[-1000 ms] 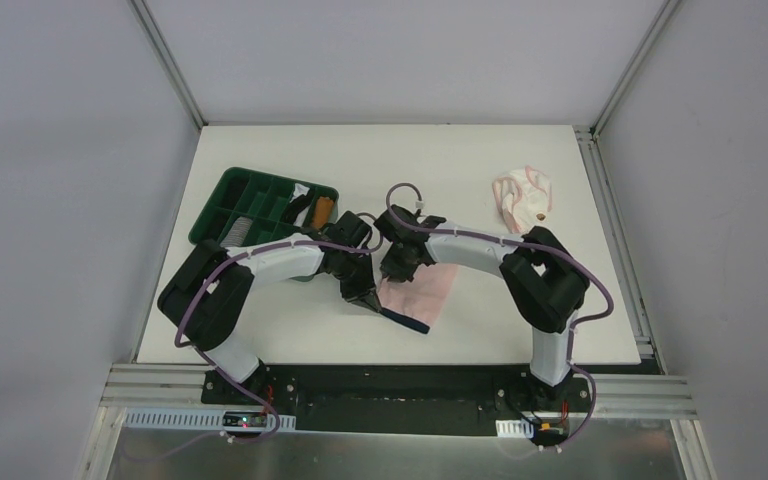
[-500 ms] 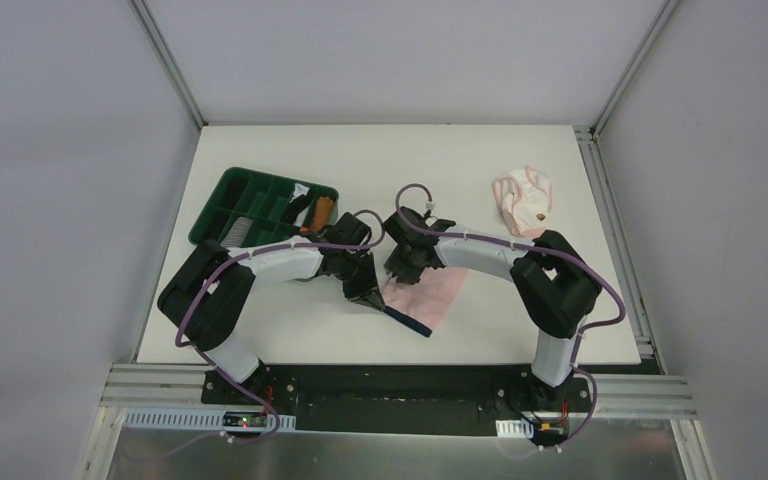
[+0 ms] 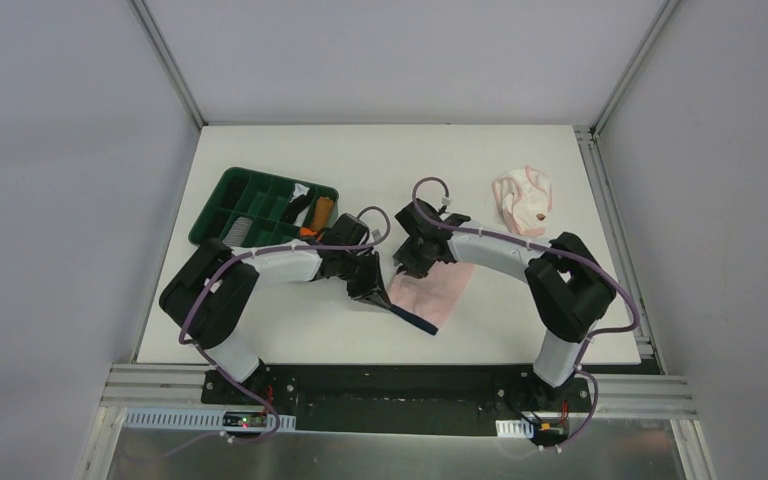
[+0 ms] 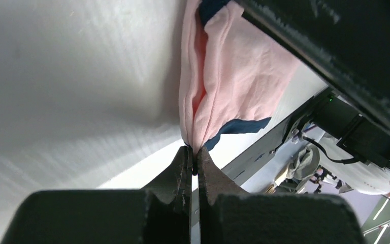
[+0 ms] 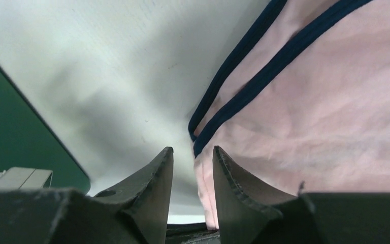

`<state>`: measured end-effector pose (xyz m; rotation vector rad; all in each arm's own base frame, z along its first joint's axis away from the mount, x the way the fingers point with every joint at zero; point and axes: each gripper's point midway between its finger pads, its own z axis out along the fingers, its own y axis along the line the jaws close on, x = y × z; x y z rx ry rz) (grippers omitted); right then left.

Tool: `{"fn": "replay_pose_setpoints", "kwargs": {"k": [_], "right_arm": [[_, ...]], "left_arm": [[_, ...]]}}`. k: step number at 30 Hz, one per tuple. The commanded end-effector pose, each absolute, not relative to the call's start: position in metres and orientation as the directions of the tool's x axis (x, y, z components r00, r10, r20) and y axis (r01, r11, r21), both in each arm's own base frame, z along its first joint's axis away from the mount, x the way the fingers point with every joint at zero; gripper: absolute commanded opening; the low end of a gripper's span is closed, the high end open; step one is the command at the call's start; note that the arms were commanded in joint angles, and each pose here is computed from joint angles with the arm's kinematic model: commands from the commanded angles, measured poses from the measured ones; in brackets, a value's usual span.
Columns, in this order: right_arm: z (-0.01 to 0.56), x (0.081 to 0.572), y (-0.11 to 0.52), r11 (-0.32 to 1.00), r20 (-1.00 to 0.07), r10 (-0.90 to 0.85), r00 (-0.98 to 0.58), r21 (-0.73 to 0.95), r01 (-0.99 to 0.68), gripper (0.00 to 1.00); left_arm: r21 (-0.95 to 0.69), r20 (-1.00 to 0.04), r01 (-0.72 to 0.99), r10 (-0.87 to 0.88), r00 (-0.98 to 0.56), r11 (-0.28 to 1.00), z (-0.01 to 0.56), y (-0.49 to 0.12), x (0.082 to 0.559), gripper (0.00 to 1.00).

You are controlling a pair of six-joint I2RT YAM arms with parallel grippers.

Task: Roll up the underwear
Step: Fold the underwear at the center of the board.

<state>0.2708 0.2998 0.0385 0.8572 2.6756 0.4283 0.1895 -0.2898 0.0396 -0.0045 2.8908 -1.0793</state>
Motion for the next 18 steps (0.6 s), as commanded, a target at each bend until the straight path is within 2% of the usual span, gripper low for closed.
{"fn": "replay_pose_setpoints", "kwargs": {"k": [1,9,18], "right_arm": [[0.058,0.276,0.285,0.772,-0.235,0.617,-0.751,0.369,0.518,0.37],[0.055,0.286,0.26,0.781,-0.258,0.616,-0.745,0.328,0.532,0.37],[0.05,0.307,0.248,0.785,-0.25,0.614,-0.749,0.297,0.544,0.37]], "left_arm": [[-0.706,-0.12,0.107,0.03,-0.992,0.7,0.054,-0.309,0.21,0.0],[-0.717,-0.086,0.11,0.07,-0.994,0.689,0.05,-0.314,0.235,0.0],[-0.686,-0.032,0.051,0.04,-0.999,0.726,0.034,-0.304,0.243,0.0]]}}
